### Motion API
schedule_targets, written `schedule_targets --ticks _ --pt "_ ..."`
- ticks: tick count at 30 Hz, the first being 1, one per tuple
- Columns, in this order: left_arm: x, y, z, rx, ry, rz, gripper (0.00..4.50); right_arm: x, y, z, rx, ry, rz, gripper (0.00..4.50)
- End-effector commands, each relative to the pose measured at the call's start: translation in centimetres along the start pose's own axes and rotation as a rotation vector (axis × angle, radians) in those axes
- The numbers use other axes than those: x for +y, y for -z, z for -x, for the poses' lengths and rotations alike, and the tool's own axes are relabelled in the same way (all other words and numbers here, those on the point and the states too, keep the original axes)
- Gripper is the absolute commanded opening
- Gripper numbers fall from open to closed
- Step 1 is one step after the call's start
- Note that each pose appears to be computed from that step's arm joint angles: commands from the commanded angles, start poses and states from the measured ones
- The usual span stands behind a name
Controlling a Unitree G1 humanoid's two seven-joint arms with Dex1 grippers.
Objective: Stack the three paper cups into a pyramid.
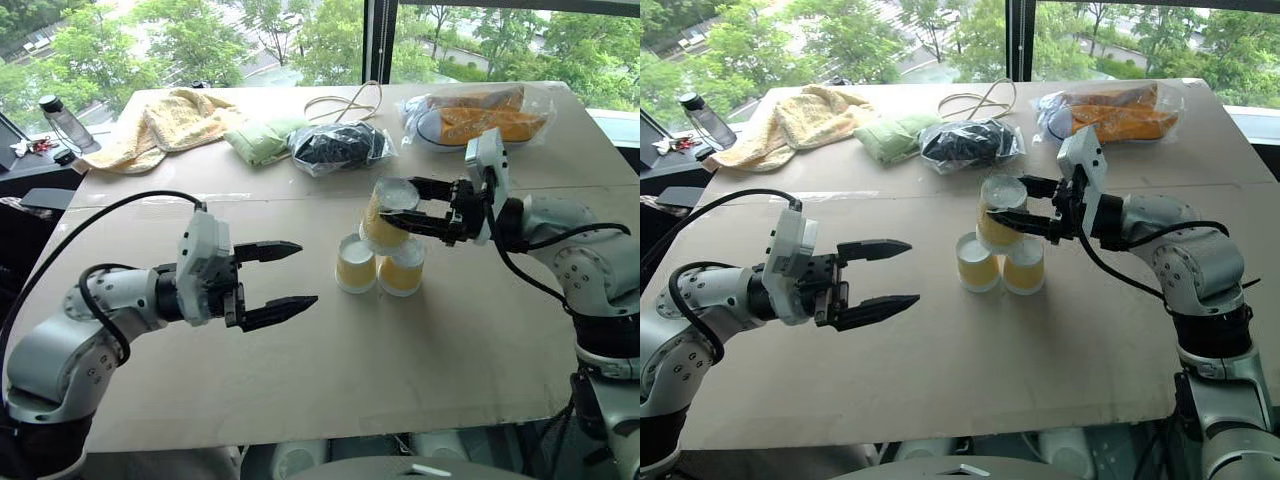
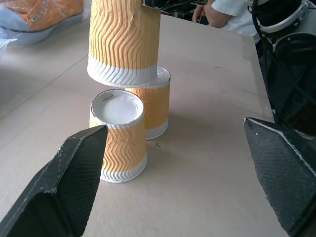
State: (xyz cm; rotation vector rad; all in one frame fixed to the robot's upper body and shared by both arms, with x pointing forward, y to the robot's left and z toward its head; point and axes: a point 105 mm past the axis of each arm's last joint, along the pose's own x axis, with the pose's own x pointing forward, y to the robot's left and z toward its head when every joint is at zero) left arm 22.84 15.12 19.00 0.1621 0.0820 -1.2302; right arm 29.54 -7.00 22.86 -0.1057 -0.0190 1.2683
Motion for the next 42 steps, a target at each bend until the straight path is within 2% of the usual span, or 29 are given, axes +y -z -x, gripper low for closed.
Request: schedule_targets --ticks 1,10,12,15,20,24,26,30,33,38,42 --pt "-0.7 -1.0 -0.3 -0.023 0.032 -0.045 4.50 1.1 -0.8 -0.2 0.003 -0.046 0.038 2.17" --pt "-0.5 -1.1 -0.3 -0.016 0.030 -0.063 4.50 1.4 -0.5 -0.3 0.018 -0.057 0.027 2.17" --pt "-0.3 -1.1 -0.2 -0.011 0.023 -0.069 4.50 1.5 -0.5 -0.3 0.014 -0.061 0.021 3.23" --pt "-0.3 -1.0 -0.2 -0.011 0.023 -0.069 4.50 1.4 -0.8 0.0 0.007 -0.059 0.022 4.41" --pt "-0.4 -1.2 -0.1 -0.028 0.024 -0.059 4.50 1.2 -1.7 1.7 -0.008 -0.034 0.027 4.41" --pt "-0.9 -1.1 0.2 -0.079 0.014 -0.064 4.50 0.9 -2.3 5.0 -0.009 0.006 0.024 4.41" --pt "-0.6 -0.2 0.8 -0.070 -0.041 -0.058 4.50 0.9 -2.1 7.1 -0.013 0.025 0.008 4.41" --pt "1.5 4.7 1.4 0.062 -0.290 -0.027 4.50 -0.9 2.7 11.1 0.062 0.207 -0.036 4.41" --pt "1.8 6.7 0.8 0.027 -0.380 0.004 4.50 -1.3 6.5 12.7 0.034 0.289 -0.056 4.41" --pt "0.9 10.3 -0.3 0.055 -0.441 0.051 4.50 -0.6 13.9 14.6 0.139 0.350 -0.029 4.41" --pt "0.2 12.9 -0.5 0.122 -0.473 0.056 4.50 -0.4 15.8 15.0 0.081 0.404 -0.048 4.41"
